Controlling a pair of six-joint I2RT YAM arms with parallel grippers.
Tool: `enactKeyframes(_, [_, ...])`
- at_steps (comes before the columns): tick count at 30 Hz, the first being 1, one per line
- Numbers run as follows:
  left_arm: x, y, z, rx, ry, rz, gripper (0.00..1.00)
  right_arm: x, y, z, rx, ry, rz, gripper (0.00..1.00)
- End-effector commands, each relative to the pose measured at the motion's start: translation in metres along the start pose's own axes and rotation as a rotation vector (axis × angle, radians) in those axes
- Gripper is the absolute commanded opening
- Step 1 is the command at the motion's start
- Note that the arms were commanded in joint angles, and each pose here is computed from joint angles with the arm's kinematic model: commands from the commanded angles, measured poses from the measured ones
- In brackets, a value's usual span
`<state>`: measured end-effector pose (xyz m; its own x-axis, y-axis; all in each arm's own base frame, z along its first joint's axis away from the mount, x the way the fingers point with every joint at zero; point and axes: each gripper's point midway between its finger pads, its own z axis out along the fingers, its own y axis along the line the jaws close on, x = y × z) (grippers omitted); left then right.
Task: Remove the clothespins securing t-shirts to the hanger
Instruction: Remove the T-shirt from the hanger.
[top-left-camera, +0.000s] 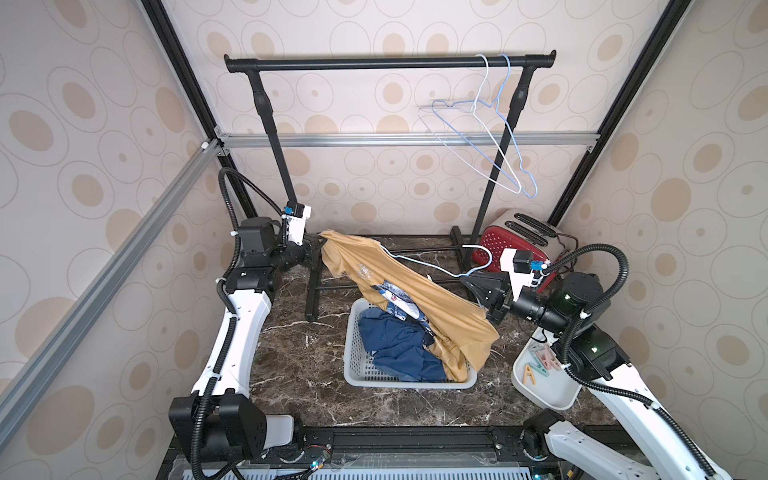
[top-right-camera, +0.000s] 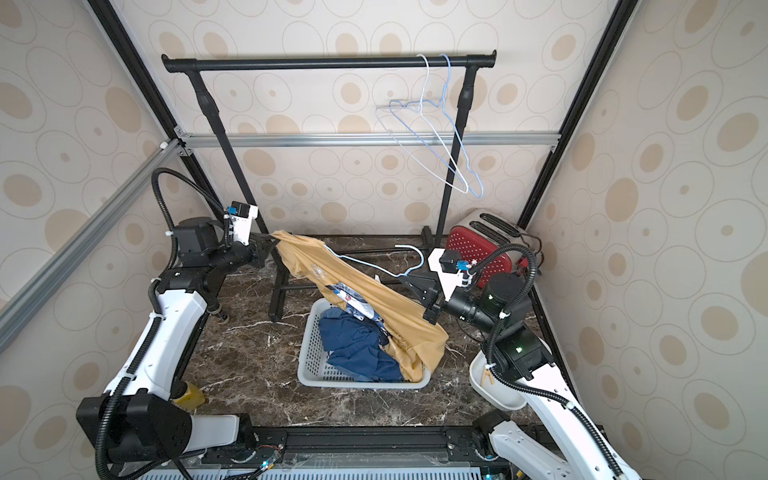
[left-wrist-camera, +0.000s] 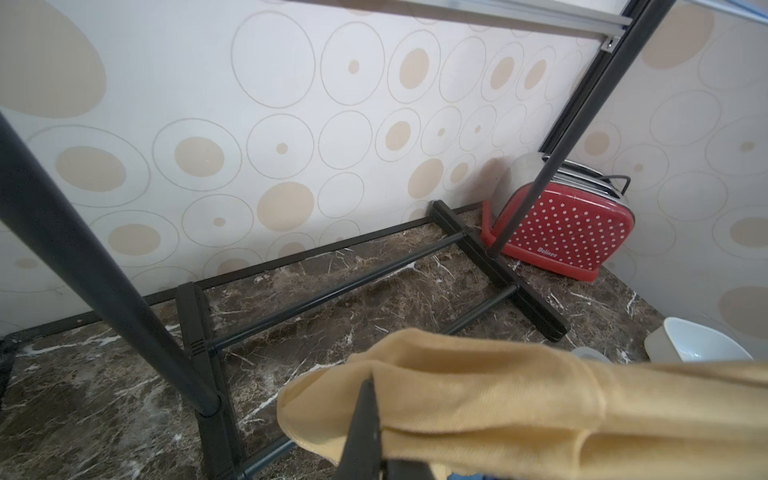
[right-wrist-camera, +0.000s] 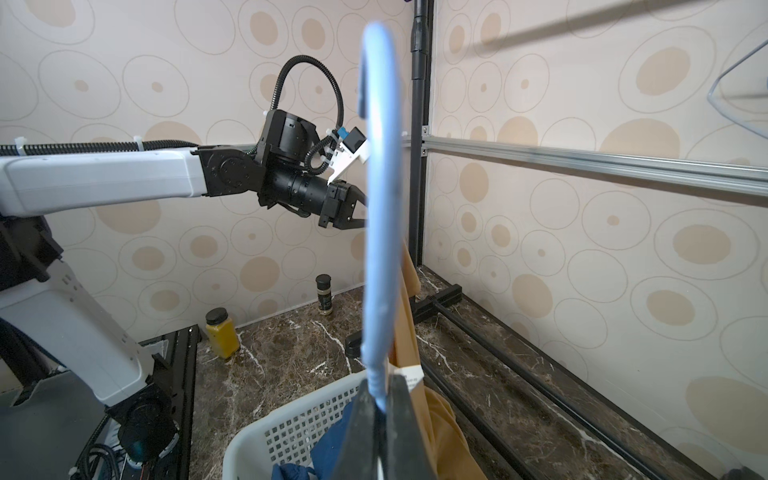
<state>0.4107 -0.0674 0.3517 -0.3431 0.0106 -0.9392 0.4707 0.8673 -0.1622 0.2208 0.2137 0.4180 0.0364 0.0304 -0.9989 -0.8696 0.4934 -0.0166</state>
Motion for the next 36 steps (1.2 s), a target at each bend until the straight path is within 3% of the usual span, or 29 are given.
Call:
enactKeyframes(1, [-0.031, 0.025, -0.012, -0.105, -0.075, -0.018, 0.00, -0.008, 0.011, -0.011, -0.027, -0.021, -0.066, 0.00])
enactKeyframes(8, [-0.024, 0.054, -0.025, -0.168, -0.108, -0.121, 0.00, -0.010, -0.002, -0.028, 0.086, -0.068, -0.091, 0.00])
enactKeyframes(15, [-0.013, 0.042, -0.032, -0.130, -0.099, -0.123, 0.00, -0.025, -0.020, -0.026, 0.074, -0.110, -0.033, 0.00])
enactKeyframes(19, [-0.028, 0.025, -0.037, -0.066, -0.154, -0.134, 0.00, -0.032, -0.024, -0.008, 0.017, -0.139, 0.034, 0.00])
enactKeyframes(26, [-0.048, -0.002, -0.046, -0.033, -0.187, -0.088, 0.00, -0.055, -0.015, 0.052, -0.021, -0.192, 0.014, 0.00])
enactKeyframes(36, [-0.037, -0.016, -0.051, -0.007, -0.183, -0.097, 0.00, -0.137, -0.031, 0.108, -0.007, -0.366, 0.046, 0.00])
